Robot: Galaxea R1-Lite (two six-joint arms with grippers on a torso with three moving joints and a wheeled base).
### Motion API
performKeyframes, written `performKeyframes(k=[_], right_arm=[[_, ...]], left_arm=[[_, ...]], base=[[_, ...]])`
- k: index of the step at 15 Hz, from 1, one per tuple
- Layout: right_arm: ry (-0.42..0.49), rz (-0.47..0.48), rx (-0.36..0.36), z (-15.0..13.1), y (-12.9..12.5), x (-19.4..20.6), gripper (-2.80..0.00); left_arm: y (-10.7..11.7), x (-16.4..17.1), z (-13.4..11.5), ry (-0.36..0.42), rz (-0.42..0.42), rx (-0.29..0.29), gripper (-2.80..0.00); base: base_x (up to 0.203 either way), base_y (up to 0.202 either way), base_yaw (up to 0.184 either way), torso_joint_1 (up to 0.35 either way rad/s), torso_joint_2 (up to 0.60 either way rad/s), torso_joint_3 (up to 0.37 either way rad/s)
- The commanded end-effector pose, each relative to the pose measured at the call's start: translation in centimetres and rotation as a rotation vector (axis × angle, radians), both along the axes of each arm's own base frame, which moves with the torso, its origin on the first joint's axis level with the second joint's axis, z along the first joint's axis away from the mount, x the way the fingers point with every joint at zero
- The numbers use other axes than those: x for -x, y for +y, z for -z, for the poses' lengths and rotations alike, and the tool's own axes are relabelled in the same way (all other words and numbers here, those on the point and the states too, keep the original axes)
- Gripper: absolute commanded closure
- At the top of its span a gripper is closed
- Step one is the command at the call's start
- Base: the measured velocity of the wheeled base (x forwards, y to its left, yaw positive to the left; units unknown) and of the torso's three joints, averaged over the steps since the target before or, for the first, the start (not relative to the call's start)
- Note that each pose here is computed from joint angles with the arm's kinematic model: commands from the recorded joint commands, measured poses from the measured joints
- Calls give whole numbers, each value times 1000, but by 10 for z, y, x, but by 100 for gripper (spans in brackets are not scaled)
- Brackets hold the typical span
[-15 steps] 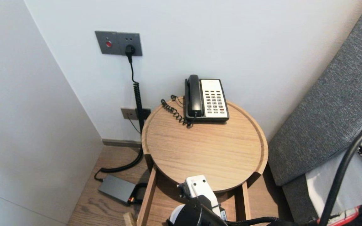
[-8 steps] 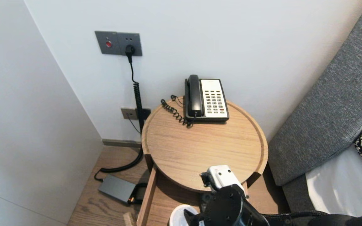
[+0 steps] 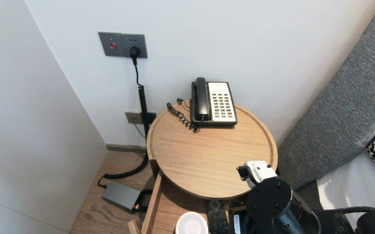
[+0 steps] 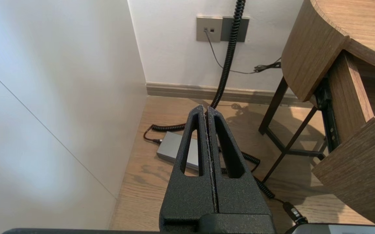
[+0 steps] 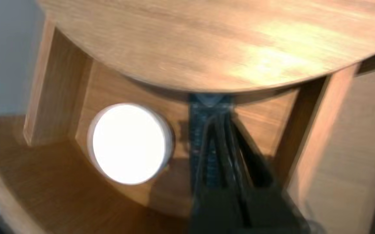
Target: Put the remote controls on the table in the drawer one by one, then close the nightstand drawer
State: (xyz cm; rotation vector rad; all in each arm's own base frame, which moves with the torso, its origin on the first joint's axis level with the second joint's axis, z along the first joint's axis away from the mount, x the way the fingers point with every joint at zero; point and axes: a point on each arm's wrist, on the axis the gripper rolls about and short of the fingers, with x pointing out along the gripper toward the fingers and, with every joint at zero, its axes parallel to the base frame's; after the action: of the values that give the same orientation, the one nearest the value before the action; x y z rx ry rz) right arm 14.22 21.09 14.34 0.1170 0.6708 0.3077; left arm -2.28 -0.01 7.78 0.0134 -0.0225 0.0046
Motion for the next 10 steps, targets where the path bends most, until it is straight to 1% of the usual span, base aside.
performKeyframes(k=[1,6,10], right_arm=[[-8,55,-12,-4,-16,-5,0],[-3,126,9,-10,-46,-6,0],[-1,142,-2,-24,-66,5,0]], left_arm=[[0,-1,4,13,-2,0,0],[0,-1,4,13,0,0,0],[0,-1,4,12,-2,0,0]], base=[[0,0,0,0,0,0],[0,0,0,0,0,0],[0,0,0,0,0,0]])
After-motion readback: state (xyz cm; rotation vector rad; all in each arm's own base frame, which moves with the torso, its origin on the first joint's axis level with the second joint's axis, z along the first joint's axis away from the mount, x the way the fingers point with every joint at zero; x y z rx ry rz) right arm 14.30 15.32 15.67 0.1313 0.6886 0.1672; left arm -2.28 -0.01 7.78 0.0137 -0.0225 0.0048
